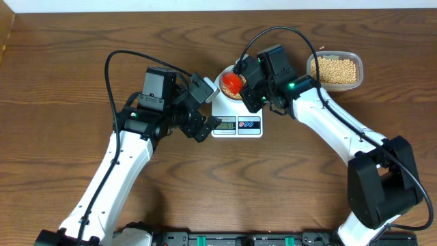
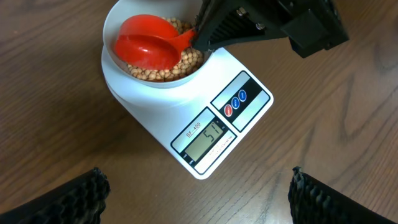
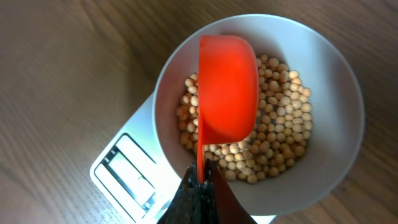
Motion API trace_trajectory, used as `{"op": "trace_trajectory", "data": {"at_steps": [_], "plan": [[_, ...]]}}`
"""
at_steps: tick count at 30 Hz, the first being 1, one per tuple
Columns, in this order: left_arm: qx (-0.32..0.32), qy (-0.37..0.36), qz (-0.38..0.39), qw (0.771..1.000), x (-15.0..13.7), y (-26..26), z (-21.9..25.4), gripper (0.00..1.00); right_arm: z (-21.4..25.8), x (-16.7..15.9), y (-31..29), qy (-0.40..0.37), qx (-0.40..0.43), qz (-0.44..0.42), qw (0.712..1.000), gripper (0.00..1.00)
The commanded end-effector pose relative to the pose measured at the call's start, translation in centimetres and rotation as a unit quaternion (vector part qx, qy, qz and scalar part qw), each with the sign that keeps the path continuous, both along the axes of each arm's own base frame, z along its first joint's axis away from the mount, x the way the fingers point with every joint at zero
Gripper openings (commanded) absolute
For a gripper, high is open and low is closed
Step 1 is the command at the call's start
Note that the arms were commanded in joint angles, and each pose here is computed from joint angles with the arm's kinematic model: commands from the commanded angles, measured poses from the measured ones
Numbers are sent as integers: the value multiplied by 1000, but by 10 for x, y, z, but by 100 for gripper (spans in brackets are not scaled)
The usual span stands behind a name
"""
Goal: Scoop item into bowl and weigh 50g on scale
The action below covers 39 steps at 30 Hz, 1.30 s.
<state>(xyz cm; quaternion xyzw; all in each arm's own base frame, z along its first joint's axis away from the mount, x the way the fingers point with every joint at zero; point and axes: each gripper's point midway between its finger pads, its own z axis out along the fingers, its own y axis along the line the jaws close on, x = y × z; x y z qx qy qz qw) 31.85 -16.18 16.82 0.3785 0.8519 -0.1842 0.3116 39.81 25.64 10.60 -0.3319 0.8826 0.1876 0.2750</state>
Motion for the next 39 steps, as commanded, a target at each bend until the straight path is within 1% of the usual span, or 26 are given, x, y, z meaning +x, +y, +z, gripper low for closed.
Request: {"op": "trace_trajectory", "data": {"at_steps": [1, 6, 14, 20, 23, 24, 27, 30, 39], "plan": [[1, 3, -6, 1000, -2, -1, -3, 95, 1, -4, 4, 32, 41, 1, 999, 1], [1, 2, -5, 1000, -2, 0, -3, 95, 9, -5, 0, 66, 94, -2, 993, 1], [1, 2, -5, 1000, -2, 0, -3, 95, 17, -2, -9, 89, 136, -7, 987, 1], [1, 2, -5, 1000, -2, 0, -3, 95, 17, 0, -13, 89, 139, -8, 986, 1], [1, 2, -5, 1000, -2, 0, -3, 95, 12, 5, -18, 77, 116, -20, 990, 1], [1, 2, -5, 1000, -2, 0, -3, 95, 5, 12, -27, 59, 77, -45, 994, 1], [1, 2, -5, 1000, -2, 0, -3, 95, -3, 20, -35, 28, 19, -77, 996, 1], [1, 2, -5, 1000, -2, 0, -3, 95, -5, 21, -31, -1, -17, -67, 998, 1], [1, 2, -5, 1000, -2, 0, -3, 95, -2, 23, -14, -76, -86, -38, 993, 1]]}}
